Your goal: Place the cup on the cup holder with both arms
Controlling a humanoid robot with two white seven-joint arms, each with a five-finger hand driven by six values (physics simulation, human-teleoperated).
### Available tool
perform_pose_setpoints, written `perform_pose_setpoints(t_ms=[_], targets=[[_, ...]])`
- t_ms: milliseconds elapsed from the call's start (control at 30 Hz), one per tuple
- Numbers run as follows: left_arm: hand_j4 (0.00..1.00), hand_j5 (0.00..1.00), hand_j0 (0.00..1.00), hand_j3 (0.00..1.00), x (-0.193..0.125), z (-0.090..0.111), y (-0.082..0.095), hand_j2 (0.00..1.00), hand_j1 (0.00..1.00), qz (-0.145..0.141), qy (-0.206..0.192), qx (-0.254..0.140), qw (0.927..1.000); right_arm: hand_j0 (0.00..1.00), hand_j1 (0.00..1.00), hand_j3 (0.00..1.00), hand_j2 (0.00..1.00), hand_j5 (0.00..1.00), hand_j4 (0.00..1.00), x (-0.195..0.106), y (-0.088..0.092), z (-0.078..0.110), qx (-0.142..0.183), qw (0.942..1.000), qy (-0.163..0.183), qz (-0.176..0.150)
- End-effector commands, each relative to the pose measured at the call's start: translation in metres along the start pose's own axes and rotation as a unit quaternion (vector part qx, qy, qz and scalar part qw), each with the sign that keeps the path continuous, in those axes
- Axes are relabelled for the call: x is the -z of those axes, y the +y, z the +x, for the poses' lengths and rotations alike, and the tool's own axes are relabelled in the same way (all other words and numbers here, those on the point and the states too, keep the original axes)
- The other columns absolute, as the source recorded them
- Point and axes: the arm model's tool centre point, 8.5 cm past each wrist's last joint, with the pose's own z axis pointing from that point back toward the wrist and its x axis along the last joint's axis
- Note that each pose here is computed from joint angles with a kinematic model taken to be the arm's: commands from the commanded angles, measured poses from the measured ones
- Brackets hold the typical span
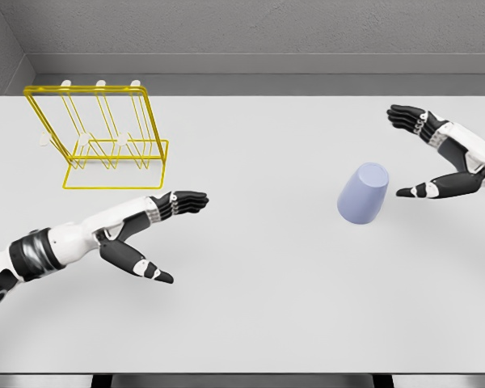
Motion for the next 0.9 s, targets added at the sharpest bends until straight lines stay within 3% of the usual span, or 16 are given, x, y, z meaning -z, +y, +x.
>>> perform_pose_setpoints(t_ms=[0,100,200,267,333,467,600,733,867], targets=[[1.00,1.00,1.00,1.00,0.000,-0.001,0.000,1.00,1.00,0.000,0.002,-0.001,1.0000,1.00,1.00,1.00,1.00,1.00,1.00,-0.003,-0.004,-0.002,0.000,1.0000,0.006,-0.007],[1.00,1.00,1.00,1.00,-0.001,-0.001,0.001,1.00,1.00,0.001,0.004,-0.003,1.0000,1.00,1.00,1.00,1.00,1.00,1.00,-0.003,-0.002,-0.004,0.002,1.0000,0.007,-0.006],[1.00,1.00,1.00,1.00,0.003,0.003,0.012,1.00,1.00,0.002,0.032,-0.010,0.9994,1.00,1.00,1.00,1.00,1.00,1.00,-0.011,0.008,-0.014,0.015,0.9997,0.020,-0.003],[1.00,1.00,1.00,1.00,0.006,0.005,0.015,1.00,1.00,0.004,0.030,-0.008,0.9995,1.00,1.00,1.00,1.00,1.00,1.00,-0.017,0.003,-0.020,0.013,0.9993,0.032,-0.013],[1.00,1.00,1.00,1.00,0.009,-0.002,0.016,1.00,1.00,0.006,0.055,-0.032,0.9980,1.00,1.00,1.00,1.00,1.00,1.00,-0.028,0.000,-0.034,0.016,0.9980,0.055,-0.026],[1.00,1.00,1.00,1.00,0.020,-0.011,0.019,1.00,1.00,0.032,0.050,-0.047,0.9971,1.00,1.00,1.00,1.00,1.00,1.00,-0.037,0.000,-0.047,0.025,0.9963,0.073,-0.039],[1.00,1.00,1.00,1.00,0.017,-0.013,0.018,1.00,1.00,0.029,0.054,-0.049,0.9969,1.00,1.00,1.00,1.00,1.00,1.00,-0.040,0.018,-0.070,0.058,0.9933,0.086,-0.051],[1.00,1.00,1.00,1.00,0.017,-0.012,0.018,1.00,1.00,0.030,0.054,-0.049,0.9969,1.00,1.00,1.00,1.00,1.00,1.00,-0.038,0.019,-0.076,0.111,0.9861,0.098,-0.076],[1.00,1.00,1.00,1.00,0.020,-0.012,0.018,1.00,1.00,0.032,0.044,-0.061,0.9966,1.00,1.00,1.00,1.00,1.00,1.00,-0.029,0.032,-0.085,0.138,0.9820,0.103,-0.077]])
